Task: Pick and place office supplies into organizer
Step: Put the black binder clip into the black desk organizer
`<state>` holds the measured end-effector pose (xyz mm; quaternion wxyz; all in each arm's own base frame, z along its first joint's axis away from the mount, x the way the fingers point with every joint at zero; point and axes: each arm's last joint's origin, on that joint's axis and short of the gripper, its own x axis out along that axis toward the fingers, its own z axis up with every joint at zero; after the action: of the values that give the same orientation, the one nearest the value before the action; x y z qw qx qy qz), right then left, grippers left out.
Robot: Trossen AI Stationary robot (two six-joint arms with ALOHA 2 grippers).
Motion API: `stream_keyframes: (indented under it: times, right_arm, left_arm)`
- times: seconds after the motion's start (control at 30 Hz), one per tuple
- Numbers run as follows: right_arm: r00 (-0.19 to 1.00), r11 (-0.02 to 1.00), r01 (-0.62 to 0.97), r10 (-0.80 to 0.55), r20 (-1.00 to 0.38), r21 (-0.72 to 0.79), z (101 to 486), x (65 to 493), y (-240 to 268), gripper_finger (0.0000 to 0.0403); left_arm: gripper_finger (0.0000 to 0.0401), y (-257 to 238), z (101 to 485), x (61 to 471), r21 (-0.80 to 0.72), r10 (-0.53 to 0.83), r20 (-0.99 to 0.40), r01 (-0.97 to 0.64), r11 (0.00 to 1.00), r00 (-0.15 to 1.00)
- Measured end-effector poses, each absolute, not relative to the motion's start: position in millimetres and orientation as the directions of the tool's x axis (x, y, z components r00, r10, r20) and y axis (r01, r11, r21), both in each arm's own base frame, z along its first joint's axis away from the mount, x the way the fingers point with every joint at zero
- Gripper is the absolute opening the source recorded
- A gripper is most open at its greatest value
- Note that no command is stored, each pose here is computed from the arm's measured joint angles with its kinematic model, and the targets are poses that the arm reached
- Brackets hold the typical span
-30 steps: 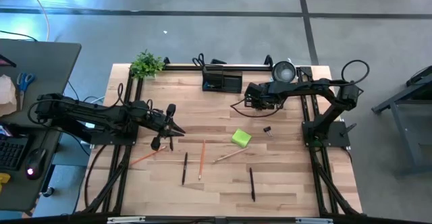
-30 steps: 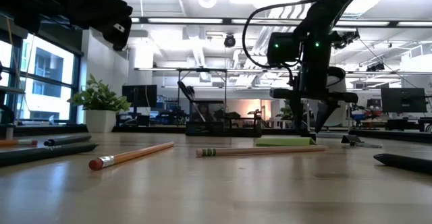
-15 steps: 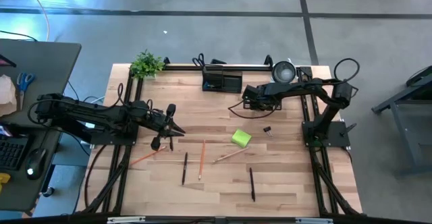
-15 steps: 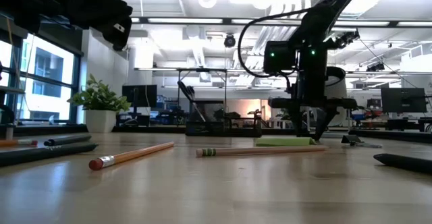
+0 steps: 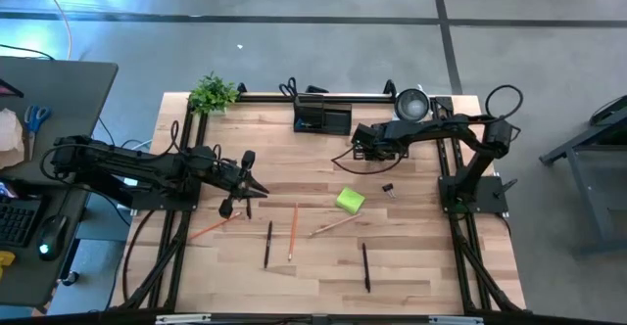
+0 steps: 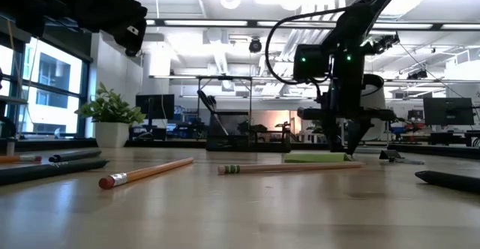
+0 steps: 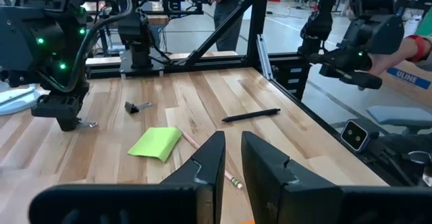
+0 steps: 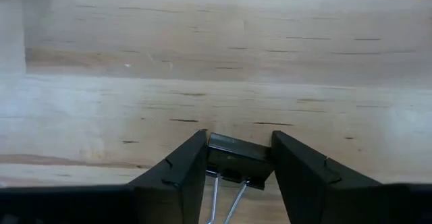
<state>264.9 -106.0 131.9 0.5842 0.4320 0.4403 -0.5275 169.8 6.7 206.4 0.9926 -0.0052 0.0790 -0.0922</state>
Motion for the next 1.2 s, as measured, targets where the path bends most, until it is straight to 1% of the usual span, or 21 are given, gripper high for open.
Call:
stream_keyframes:
  times: [0.13, 0.2, 0.27, 0.33, 0.4, 0.47, 0.53, 0.6, 0.73, 0.87, 0.97, 1.03, 1.1, 1.2]
  right_arm:
    - [0.095, 0.127, 0.99, -0.232, -0.968, 0.066, 137, 274, -105, 0.0139]
    - [0.176, 0.169, 0.976, -0.234, -0.956, 0.138, 146, 287, -105, 0.014]
    - [0.278, 0.223, 0.95, -0.267, -0.923, 0.221, 160, 303, -106, 0.0141]
    - [0.394, 0.291, 0.906, -0.315, -0.864, 0.307, 177, 320, -108, 0.014]
    - [0.506, 0.367, 0.851, -0.385, -0.772, 0.375, 198, 339, -111, 0.0139]
    - [0.586, 0.452, 0.801, -0.455, -0.671, 0.393, 221, 354, -112, 0.014]
    - [0.625, 0.523, 0.771, -0.512, -0.589, 0.363, 236, 367, -114, 0.014]
    - [0.646, 0.578, 0.751, -0.544, -0.536, 0.319, 245, 380, -117, 0.014]
    - [0.652, 0.639, 0.733, -0.565, -0.506, 0.231, 248, 405, -131, 0.014]
    - [0.615, 0.683, 0.721, -0.552, -0.564, 0.117, 231, 427, -151, 0.014]
    - [0.547, 0.671, 0.74, -0.553, -0.628, 0.054, 218, 436, -169, 0.014]
    - [0.502, 0.656, 0.754, -0.544, -0.673, 0.032, 209, 439, -183, 0.014]
    - [0.5, 0.658, 0.752, -0.527, -0.687, 0.042, 206, 443, -194, 0.014]
    - [0.51, 0.7, 0.713, -0.477, -0.716, 0.042, 199, 449, -204, 0.014]
  left_arm:
    - [0.004, 7, 206, 170, -0.025, -0.184, -0.156, 0.182, 0.983, 0.971]
    - [0.004, 7, 206, 170, -0.025, -0.184, -0.156, 0.182, 0.983, 0.971]
    - [0.004, 7, 206, 170, -0.024, -0.184, -0.155, 0.182, 0.983, 0.971]
    - [0.004, 7, 206, 170, -0.024, -0.184, -0.155, 0.182, 0.983, 0.971]
    - [0.004, 7, 206, 170, -0.024, -0.184, -0.155, 0.182, 0.983, 0.971]
    - [0.004, 7, 206, 170, -0.024, -0.184, -0.155, 0.183, 0.983, 0.971]
    - [0.004, 7, 206, 170, -0.024, -0.188, -0.155, 0.186, 0.982, 0.97]
    - [0.004, 6, 207, 170, -0.025, -0.199, -0.154, 0.197, 0.98, 0.968]
    - [0.004, 6, 207, 170, -0.027, -0.221, -0.153, 0.22, 0.975, 0.963]
    - [0.004, 6, 206, 170, -0.028, -0.223, -0.153, 0.221, 0.975, 0.963]
    - [0.004, 6, 207, 170, -0.016, -0.223, -0.15, 0.223, 0.975, 0.963]
    - [0.004, 6, 208, 170, -0.001, -0.223, -0.144, 0.226, 0.974, 0.964]
    - [0.004, 6, 207, 170, -0.001, -0.224, -0.144, 0.227, 0.974, 0.964]
    - [0.004, 6, 207, 170, -0.001, -0.225, -0.145, 0.227, 0.974, 0.964]
